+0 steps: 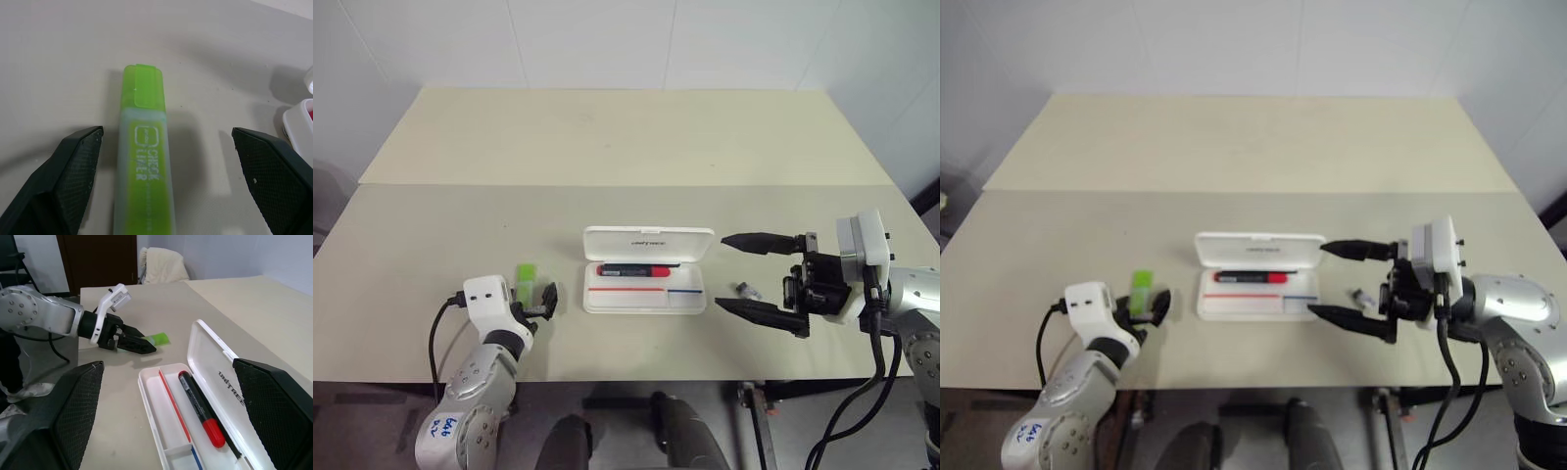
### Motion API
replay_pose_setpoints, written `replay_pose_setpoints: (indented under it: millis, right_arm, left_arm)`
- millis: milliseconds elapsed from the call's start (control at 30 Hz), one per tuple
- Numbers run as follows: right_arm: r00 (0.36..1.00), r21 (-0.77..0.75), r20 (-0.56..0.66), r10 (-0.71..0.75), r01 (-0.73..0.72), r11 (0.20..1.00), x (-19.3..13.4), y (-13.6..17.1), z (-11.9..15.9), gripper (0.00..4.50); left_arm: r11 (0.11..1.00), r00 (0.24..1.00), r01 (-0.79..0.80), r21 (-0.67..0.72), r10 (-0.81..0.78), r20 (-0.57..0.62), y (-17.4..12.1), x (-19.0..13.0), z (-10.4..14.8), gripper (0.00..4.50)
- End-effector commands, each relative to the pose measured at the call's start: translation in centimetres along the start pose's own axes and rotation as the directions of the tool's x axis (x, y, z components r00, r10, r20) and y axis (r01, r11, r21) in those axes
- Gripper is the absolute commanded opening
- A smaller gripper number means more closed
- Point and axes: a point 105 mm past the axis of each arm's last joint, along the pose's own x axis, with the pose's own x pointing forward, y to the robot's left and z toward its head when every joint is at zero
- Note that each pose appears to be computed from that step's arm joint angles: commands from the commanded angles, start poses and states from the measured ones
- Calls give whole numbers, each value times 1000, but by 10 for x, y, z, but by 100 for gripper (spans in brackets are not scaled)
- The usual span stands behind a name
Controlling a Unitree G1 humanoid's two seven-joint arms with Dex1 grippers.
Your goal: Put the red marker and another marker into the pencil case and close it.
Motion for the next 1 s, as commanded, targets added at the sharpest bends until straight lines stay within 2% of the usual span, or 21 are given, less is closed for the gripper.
replay_pose_setpoints:
  millis: [33, 133, 300, 367, 433, 600, 767, 933, 1000]
  right_arm:
    - [1000, -37, 14, -2, 2, 999, 4, -1, 4, 446]
    - [1000, -42, 12, -6, 7, 999, 5, -2, 4, 450]
    - [1000, -50, 7, -14, 14, 999, 5, -3, 3, 450]
    - [1000, -52, 6, -15, 15, 999, 4, -4, 2, 450]
    - [1000, -55, 6, -16, 16, 998, 4, -4, 2, 450]
    - [1000, -61, 6, -19, 19, 998, 5, -5, 2, 450]
    - [1000, -64, 20, -15, 17, 998, 4, -3, 4, 450]
    - [999, -64, 50, 15, -12, 998, 1, 4, 6, 450]
    - [999, -63, 49, 4, -1, 998, 2, 4, 5, 450]
  left_arm:
    - [999, 998, -37, -15, 36, -50, 8, 4, -7, 450]
    - [999, 996, -43, -25, 41, -78, 7, 4, -11, 389]
    - [999, 996, -43, -16, 42, -81, 5, 5, -10, 231]
    - [998, 995, -58, -14, 57, -80, 7, 6, -9, 154]
    - [997, 995, -73, 4, 73, -62, 12, 8, -5, 111]
    - [993, 997, -75, 97, 72, 36, 22, 15, 24, 111]
    - [980, 982, -18, 198, -20, 186, 22, 21, 75, 111]
    - [927, 910, 157, 340, -270, 316, -3, 14, 135, 111]
    - [861, 845, 281, 424, -431, 316, -23, 7, 157, 111]
